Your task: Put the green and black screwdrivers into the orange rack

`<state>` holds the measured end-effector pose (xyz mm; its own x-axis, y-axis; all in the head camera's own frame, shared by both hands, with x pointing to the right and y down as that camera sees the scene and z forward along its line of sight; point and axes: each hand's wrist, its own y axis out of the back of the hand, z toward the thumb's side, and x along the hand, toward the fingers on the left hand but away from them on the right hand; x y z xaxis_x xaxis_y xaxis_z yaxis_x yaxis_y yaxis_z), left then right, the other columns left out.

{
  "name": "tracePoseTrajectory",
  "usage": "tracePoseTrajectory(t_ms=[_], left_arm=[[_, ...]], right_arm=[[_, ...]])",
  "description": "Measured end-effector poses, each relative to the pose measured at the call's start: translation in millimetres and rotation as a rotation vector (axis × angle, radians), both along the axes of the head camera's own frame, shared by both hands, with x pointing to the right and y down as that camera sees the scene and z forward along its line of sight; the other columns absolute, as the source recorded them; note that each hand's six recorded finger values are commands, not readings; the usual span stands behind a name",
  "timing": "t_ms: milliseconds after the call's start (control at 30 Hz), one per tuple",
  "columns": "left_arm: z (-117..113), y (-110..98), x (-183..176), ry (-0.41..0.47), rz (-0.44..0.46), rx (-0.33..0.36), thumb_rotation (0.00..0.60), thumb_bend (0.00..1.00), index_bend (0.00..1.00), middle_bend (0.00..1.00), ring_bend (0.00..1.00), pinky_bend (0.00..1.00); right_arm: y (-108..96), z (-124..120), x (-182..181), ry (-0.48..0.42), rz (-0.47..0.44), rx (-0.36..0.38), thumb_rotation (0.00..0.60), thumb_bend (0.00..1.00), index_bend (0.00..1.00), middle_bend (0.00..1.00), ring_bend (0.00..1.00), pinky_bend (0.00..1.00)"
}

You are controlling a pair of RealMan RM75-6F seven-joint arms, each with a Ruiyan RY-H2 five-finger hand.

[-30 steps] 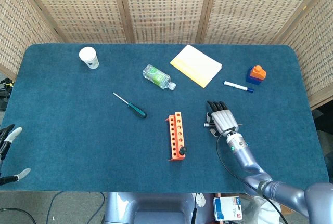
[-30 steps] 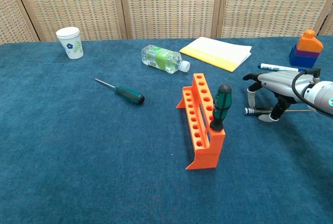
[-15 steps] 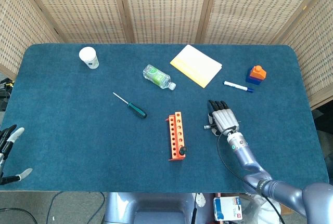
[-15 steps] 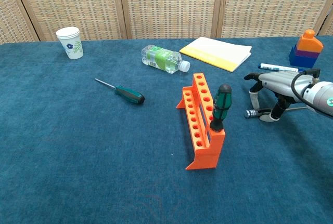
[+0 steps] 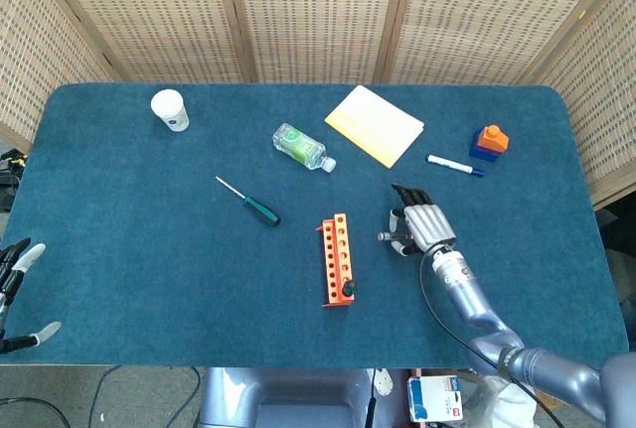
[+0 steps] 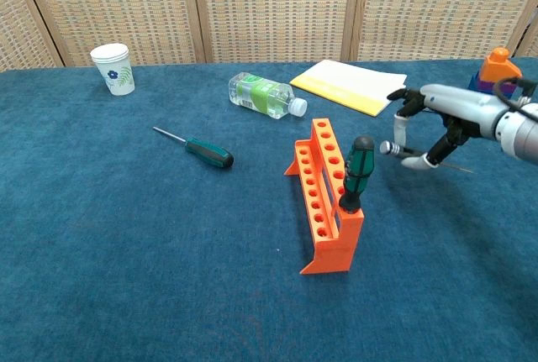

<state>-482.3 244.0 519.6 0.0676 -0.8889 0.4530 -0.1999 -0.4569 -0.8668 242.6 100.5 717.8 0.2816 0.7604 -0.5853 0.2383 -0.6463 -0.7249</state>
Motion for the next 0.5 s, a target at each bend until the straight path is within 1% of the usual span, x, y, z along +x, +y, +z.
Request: tracePoseTrajectory(t_ms=[133,233,367,500], left_arm=[[-1.0,-0.1,-0.4,0.007,0.000,0.000,0.600,0.00,0.00,0.00,0.00,0.00],[-2.3,-0.3,-0.8,0.010,0.000,0.003,0.600,0.00,0.00,0.00,0.00,0.00],[-3.0,-0.9,-0.6,0.014,0.000,0.004,0.600,0.00,0.00,0.00,0.00,0.00],[-3.3,-1.2,-1.0,0.018,-0.002,0.003,0.600,0.00,0.00,0.00,0.00,0.00]], right_arm=[[-12.3,-25.7,0.9,-0.144,0.096,-0.007,0.600,0.30,0.63,0.00,0.00,0.00],[-20.1,-43.4,0.8,-0.275,0.175,-0.030,0.600,0.30,0.63,0.00,0.00,0.00],[-28.4,-64.2,-2.1,-0.481,0.282,-0.090,0.600,0.30,0.63,0.00,0.00,0.00],[-33.4,-79.6,-9.8,-0.658,0.343,-0.160,0.600,0.30,0.63,0.00,0.00,0.00]])
